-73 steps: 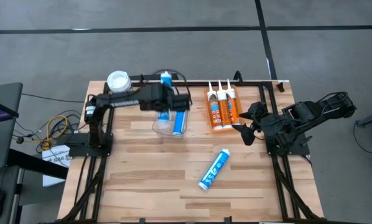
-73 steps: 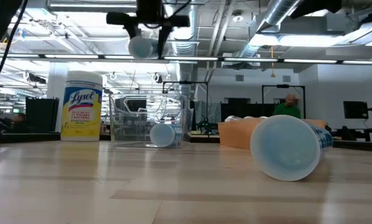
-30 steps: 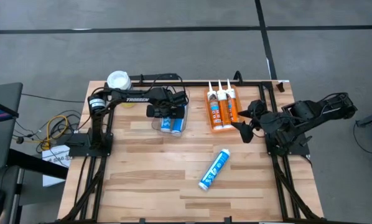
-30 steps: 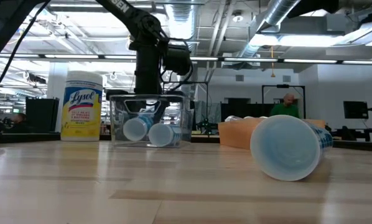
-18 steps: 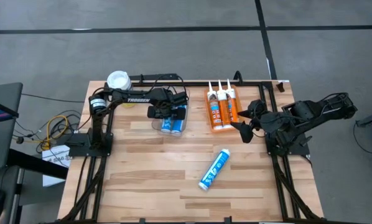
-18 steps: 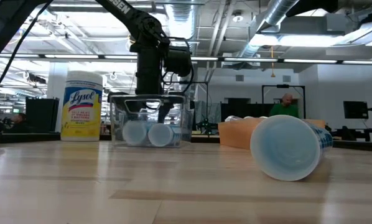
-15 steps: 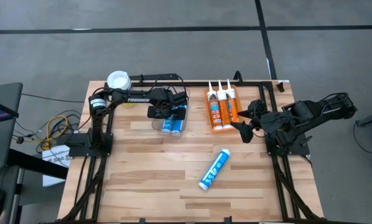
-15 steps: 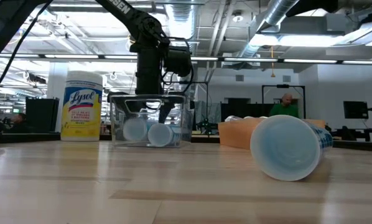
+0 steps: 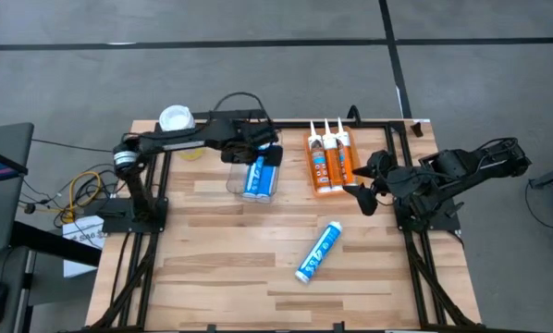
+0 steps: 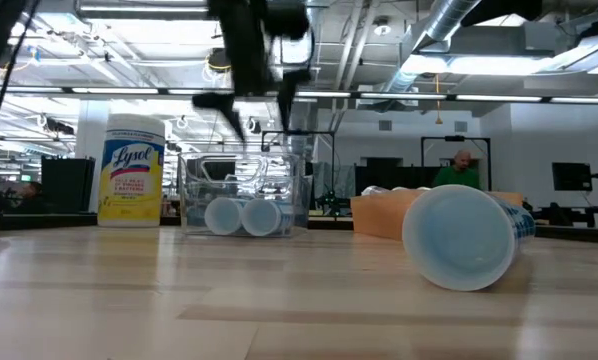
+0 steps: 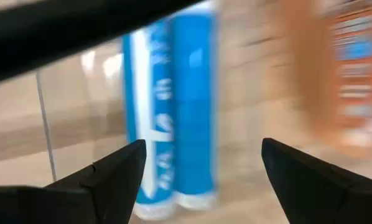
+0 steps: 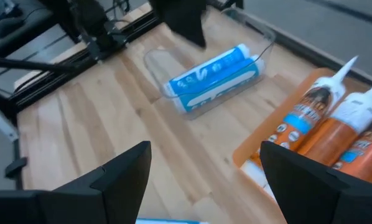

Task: Pick & place silicon tubes, Sealant and Lysol wipes
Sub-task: Put the blue sealant into the transparent bin

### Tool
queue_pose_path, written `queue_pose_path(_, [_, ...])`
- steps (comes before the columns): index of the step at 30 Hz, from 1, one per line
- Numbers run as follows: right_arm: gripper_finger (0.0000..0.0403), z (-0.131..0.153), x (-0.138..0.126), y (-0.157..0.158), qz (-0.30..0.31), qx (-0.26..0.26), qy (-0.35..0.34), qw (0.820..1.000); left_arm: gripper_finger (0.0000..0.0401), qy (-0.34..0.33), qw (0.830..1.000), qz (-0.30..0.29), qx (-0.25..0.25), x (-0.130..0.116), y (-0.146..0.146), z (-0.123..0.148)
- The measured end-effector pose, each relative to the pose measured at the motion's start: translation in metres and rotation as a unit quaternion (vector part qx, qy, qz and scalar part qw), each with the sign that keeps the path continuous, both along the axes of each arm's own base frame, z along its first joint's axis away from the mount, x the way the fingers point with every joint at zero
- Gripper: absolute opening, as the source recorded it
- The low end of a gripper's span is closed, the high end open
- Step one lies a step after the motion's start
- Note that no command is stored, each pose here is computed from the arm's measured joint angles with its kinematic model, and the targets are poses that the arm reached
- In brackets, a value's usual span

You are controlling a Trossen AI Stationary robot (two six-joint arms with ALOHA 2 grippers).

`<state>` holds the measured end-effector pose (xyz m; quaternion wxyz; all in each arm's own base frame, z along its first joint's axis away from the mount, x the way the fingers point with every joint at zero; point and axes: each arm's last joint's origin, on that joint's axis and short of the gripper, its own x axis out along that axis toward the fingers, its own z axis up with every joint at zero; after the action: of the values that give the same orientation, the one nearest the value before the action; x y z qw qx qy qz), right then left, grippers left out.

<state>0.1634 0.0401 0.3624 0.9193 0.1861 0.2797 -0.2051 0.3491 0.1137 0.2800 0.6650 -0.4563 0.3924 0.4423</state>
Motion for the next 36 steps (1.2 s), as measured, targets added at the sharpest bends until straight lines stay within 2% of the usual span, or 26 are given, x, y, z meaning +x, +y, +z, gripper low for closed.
queue_pose_path(3, [0.0295, 0.0, -0.001, 0.003, 0.006, 0.017, -0.001, 1.0, 0.0314, -0.046, 0.996, -0.029, 0.077, -0.009, -0.022, 0.046])
queue_pose_path(6, [0.0295, 0.0, -0.002, 0.006, -0.016, 0.059, -0.014, 0.998, 0.0314, -0.074, 0.983, -0.057, 0.16, -0.027, -0.046, 0.084])
queue_pose_path(11, [0.0295, -0.004, 0.002, 0.017, -0.065, 0.148, -0.029, 0.986, 0.0314, -0.064, 0.968, -0.088, 0.224, -0.065, -0.07, 0.107])
queue_pose_path(16, [0.0295, -0.022, 0.02, 0.043, -0.102, 0.205, -0.005, 0.973, 0.0314, -0.042, 0.967, -0.106, 0.229, -0.092, -0.077, 0.1])
queue_pose_path(20, [0.0295, -0.041, 0.037, 0.062, -0.154, 0.245, 0.019, 0.957, 0.0314, -0.032, 0.963, -0.145, 0.224, -0.108, -0.085, 0.086])
queue_pose_path(23, [0.0295, -0.055, 0.047, 0.075, -0.197, 0.282, 0.036, 0.938, 0.0314, -0.031, 0.958, -0.174, 0.228, -0.12, -0.096, 0.076])
queue_pose_path(30, [0.0295, -0.076, 0.073, 0.106, -0.282, 0.359, 0.072, 0.887, 0.0314, -0.093, 0.941, -0.212, 0.245, -0.149, -0.119, 0.054])
queue_pose_path(36, [0.0295, -0.098, 0.1, 0.12, -0.354, 0.397, 0.127, 0.837, 0.0314, -0.127, 0.935, -0.226, 0.244, -0.164, -0.128, 0.034])
